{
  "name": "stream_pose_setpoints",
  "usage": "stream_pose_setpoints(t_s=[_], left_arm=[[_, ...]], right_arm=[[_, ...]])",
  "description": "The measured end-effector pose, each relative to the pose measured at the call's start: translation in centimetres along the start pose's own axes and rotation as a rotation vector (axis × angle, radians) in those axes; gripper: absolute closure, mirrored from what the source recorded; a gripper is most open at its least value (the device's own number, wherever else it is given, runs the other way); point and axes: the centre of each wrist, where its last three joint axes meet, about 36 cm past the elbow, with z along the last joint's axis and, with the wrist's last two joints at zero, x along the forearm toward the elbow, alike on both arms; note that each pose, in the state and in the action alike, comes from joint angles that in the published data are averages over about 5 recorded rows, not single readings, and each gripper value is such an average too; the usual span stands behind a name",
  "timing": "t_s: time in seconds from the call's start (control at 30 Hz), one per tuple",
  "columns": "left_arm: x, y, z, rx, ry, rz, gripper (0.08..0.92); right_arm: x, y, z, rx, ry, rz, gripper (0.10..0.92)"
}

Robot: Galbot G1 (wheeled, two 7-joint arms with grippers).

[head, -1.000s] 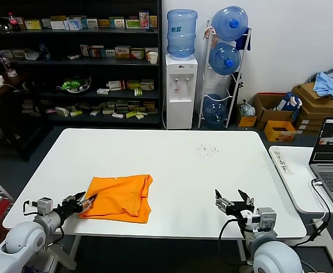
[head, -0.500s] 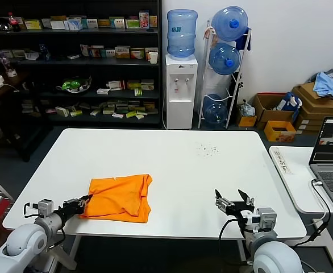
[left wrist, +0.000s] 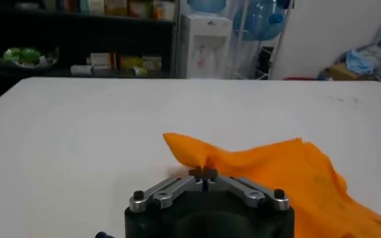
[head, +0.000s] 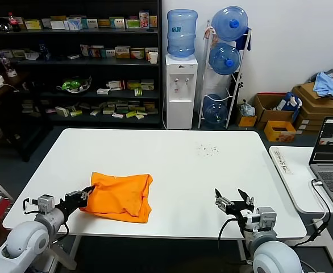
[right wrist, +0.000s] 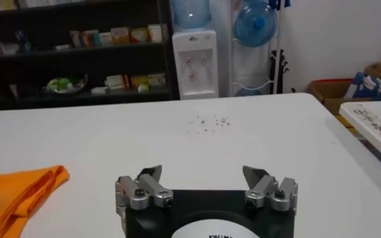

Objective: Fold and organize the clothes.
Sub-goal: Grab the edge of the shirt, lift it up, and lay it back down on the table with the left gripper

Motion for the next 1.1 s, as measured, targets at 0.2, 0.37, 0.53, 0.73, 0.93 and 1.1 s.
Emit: stream_pose_setpoints(t_s=[0.2, 0.37, 0.53, 0.73, 0.93, 1.1], left_arm=[[2.3, 0.1, -2.9, -0.067, -0.049, -0.05, 0.907], [4.4, 1.9, -4.8, -0.138, -0.058, -0.118, 0.907], [6.0, 4.5, -6.6, -0.219, -0.052, -0.189, 0.907], [7.2, 7.6, -8.5, -0.306, -0.023, -0.262, 0.907], [7.7, 9.0, -9.7, -0.36, 0.014, -0.29, 0.907], [7.3, 6.8, -9.6, -0.307, 0.029, -0.241, 0.907]], right_arm=[[-0.3, 0.0, 0.1, 0.001, 0.0, -0.004, 0.2], [-0.5, 0.2, 0.0, 0.002, -0.001, -0.012, 0.2], [-0.6, 0.3, -0.1, 0.003, -0.003, -0.019, 0.2], [-0.7, 0.3, -0.1, 0.003, -0.004, -0.023, 0.2], [-0.6, 0.3, -0.1, 0.002, -0.005, -0.023, 0.2], [-0.4, 0.4, 0.0, 0.003, -0.003, -0.019, 0.2]])
